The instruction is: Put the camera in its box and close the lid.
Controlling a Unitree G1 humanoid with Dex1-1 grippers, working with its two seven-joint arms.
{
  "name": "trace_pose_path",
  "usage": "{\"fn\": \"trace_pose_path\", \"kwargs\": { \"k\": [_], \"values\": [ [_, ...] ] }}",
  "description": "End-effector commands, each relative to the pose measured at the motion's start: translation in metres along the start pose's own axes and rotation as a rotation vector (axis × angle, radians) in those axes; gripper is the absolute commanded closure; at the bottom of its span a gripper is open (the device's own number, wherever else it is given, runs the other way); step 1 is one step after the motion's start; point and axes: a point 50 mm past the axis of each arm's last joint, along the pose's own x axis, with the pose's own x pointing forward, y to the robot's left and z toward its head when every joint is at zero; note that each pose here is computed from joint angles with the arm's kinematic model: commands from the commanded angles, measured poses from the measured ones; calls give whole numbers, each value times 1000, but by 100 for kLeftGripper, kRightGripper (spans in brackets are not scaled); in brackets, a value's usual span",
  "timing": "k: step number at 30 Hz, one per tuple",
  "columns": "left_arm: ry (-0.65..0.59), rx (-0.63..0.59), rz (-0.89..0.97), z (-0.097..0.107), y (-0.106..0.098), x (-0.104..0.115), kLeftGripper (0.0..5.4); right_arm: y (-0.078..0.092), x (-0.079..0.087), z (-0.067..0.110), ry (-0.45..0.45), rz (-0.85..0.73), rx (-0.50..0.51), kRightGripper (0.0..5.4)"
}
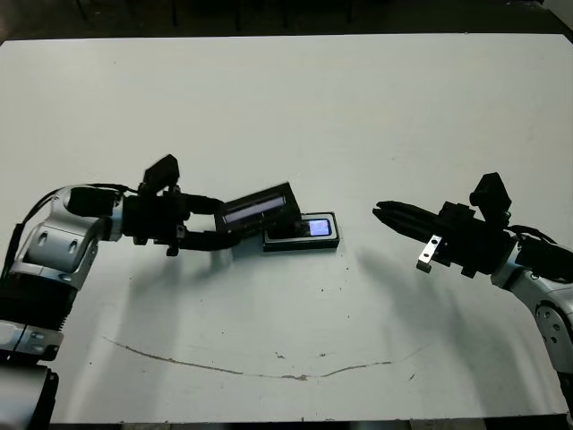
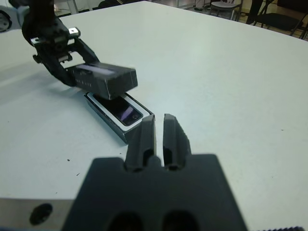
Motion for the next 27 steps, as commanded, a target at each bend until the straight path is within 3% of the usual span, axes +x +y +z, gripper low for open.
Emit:
{"fn": "trace_pose_path", "kwargs": {
  "k": [1, 11, 27],
  "values": [
    [37, -37, -20, -10, 0, 8, 277, -1, -2, -4, 25, 1, 5, 540],
    [68, -66, -88, -14, 0, 23, 277, 0, -2, -3, 29, -6, -6, 540],
    [92, -30, -167, -4, -2, 39, 277, -1, -3, -4, 35, -7, -13, 540]
  ]
}}
